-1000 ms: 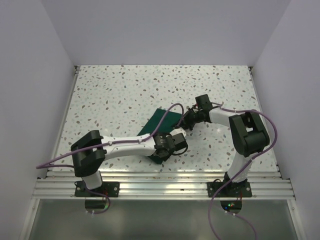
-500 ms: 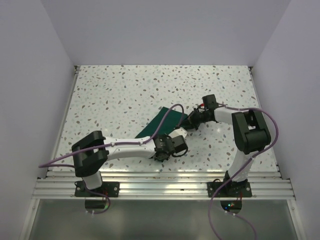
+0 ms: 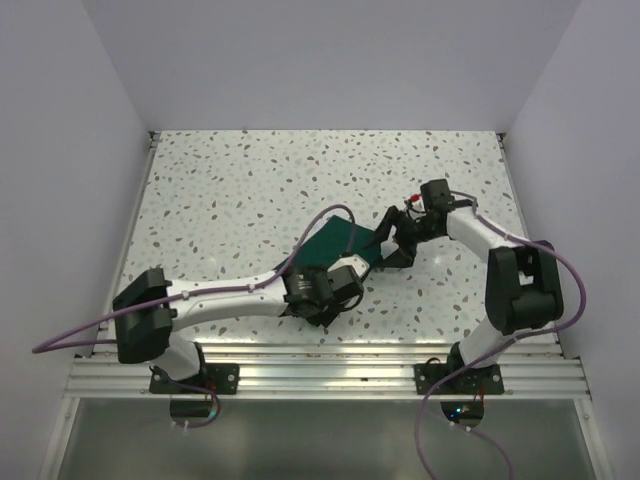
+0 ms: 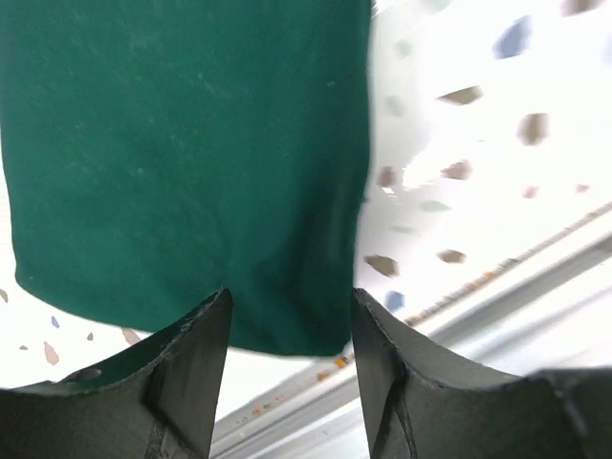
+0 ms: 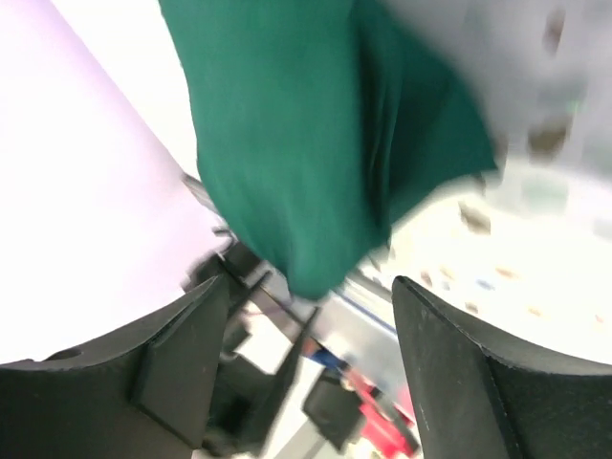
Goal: Prepare the surgical pack
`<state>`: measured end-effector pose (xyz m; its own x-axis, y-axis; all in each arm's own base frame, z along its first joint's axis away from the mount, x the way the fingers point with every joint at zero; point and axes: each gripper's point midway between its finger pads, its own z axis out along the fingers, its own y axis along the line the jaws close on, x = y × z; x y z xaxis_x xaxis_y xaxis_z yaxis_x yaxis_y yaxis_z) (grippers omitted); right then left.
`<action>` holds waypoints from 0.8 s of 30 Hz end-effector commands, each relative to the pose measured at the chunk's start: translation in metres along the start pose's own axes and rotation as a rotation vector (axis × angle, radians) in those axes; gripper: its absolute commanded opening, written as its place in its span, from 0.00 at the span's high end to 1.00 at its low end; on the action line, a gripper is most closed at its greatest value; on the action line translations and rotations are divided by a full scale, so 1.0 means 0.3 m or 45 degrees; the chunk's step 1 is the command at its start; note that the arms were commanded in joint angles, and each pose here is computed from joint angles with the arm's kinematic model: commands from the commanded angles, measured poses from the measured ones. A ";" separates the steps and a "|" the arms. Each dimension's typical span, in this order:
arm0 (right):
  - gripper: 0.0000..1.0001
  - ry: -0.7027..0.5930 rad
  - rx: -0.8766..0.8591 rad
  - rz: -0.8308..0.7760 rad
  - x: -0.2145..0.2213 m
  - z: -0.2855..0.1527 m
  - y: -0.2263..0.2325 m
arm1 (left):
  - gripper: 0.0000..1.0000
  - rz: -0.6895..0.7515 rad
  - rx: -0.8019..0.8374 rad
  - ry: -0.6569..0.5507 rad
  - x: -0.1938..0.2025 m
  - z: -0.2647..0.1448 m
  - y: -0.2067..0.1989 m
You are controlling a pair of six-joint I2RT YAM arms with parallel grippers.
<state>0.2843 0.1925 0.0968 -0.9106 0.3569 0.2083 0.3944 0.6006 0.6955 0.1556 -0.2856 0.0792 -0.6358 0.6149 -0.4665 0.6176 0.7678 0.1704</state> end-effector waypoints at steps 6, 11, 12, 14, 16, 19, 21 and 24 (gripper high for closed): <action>0.39 -0.009 0.125 -0.217 0.124 -0.155 -0.007 | 0.71 -0.250 0.455 -0.346 -0.295 -0.246 0.026; 1.00 0.004 -0.058 -0.305 0.074 -0.107 0.172 | 0.99 -0.242 0.660 -0.340 -0.354 -0.179 -0.051; 1.00 0.013 -0.034 -0.304 0.051 -0.069 0.170 | 1.00 -0.236 0.685 -0.327 -0.354 -0.164 -0.069; 1.00 0.034 -0.032 -0.369 0.051 -0.029 0.219 | 1.00 -0.226 0.726 -0.285 -0.350 -0.115 -0.107; 1.00 0.079 -0.017 -0.343 0.038 0.037 0.201 | 1.00 -0.221 0.758 -0.274 -0.330 -0.077 -0.131; 1.00 0.141 -0.008 -0.286 0.062 0.101 0.126 | 1.00 -0.234 0.740 -0.154 -0.219 0.018 -0.142; 1.00 0.159 0.051 -0.265 0.094 0.112 0.043 | 1.00 -0.241 0.731 -0.051 -0.113 0.066 -0.145; 1.00 0.197 0.111 -0.259 0.149 0.104 -0.057 | 1.00 -0.298 0.669 0.077 0.019 0.110 -0.121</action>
<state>0.2570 0.2298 0.0749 -0.9744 0.1277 0.1851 0.2206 0.7019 0.6773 0.1566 -0.3259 0.0568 -0.7682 0.4724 -0.4321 0.6280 0.6872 -0.3652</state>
